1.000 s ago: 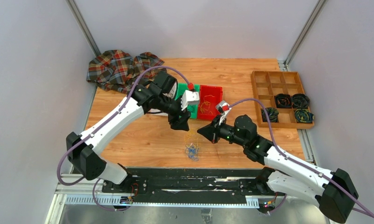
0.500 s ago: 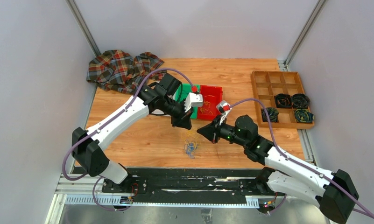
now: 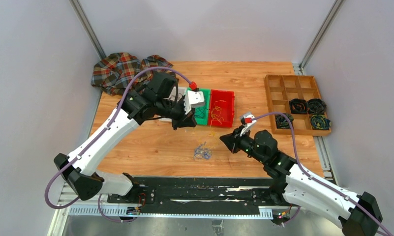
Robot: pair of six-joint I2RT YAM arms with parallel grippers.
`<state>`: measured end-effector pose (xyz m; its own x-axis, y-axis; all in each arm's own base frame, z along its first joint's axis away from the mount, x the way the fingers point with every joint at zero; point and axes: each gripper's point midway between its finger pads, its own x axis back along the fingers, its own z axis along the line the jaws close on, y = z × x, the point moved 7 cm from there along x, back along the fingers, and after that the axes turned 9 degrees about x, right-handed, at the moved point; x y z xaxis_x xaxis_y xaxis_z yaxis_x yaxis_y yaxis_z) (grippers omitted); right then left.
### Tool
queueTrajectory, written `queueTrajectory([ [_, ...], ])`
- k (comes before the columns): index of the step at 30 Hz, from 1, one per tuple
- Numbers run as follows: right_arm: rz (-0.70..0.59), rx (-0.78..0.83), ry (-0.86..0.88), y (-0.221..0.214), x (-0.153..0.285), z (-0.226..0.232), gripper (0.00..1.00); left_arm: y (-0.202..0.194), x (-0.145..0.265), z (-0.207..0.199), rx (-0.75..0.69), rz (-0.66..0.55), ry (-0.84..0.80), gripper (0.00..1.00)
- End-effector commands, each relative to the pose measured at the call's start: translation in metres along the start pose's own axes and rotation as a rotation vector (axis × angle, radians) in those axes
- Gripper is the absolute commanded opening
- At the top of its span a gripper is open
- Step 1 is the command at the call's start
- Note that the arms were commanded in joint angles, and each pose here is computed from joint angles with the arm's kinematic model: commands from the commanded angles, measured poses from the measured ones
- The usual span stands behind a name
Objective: Untangle the cables
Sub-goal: Untie the cable.
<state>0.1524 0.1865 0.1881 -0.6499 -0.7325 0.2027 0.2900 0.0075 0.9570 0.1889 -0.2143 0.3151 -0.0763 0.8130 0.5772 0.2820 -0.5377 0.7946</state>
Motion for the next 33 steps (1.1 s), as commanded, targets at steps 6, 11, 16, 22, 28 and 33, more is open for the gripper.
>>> queueTrajectory([
  [6,0.005,0.102,-0.185,0.010,0.014,-0.023,0.42,0.035,0.032,-0.014,-0.034,-0.090,0.033,0.01],
  [11,-0.139,0.157,-0.053,0.056,0.011,0.001,0.54,0.047,0.038,-0.017,-0.045,-0.117,0.028,0.00],
  [16,-0.225,0.260,0.162,0.082,-0.010,0.052,0.58,0.058,0.044,-0.019,-0.053,-0.143,0.033,0.00],
  [22,-0.234,0.298,0.226,0.088,-0.044,0.085,0.58,0.066,0.054,-0.027,-0.068,-0.172,0.022,0.00],
  [28,-0.213,0.279,0.050,0.079,-0.060,0.067,0.53,0.067,0.063,-0.035,-0.080,-0.190,0.008,0.00],
  [33,-0.225,0.276,0.192,0.079,-0.048,0.076,0.55,0.067,0.065,-0.038,-0.088,-0.192,-0.004,0.00],
])
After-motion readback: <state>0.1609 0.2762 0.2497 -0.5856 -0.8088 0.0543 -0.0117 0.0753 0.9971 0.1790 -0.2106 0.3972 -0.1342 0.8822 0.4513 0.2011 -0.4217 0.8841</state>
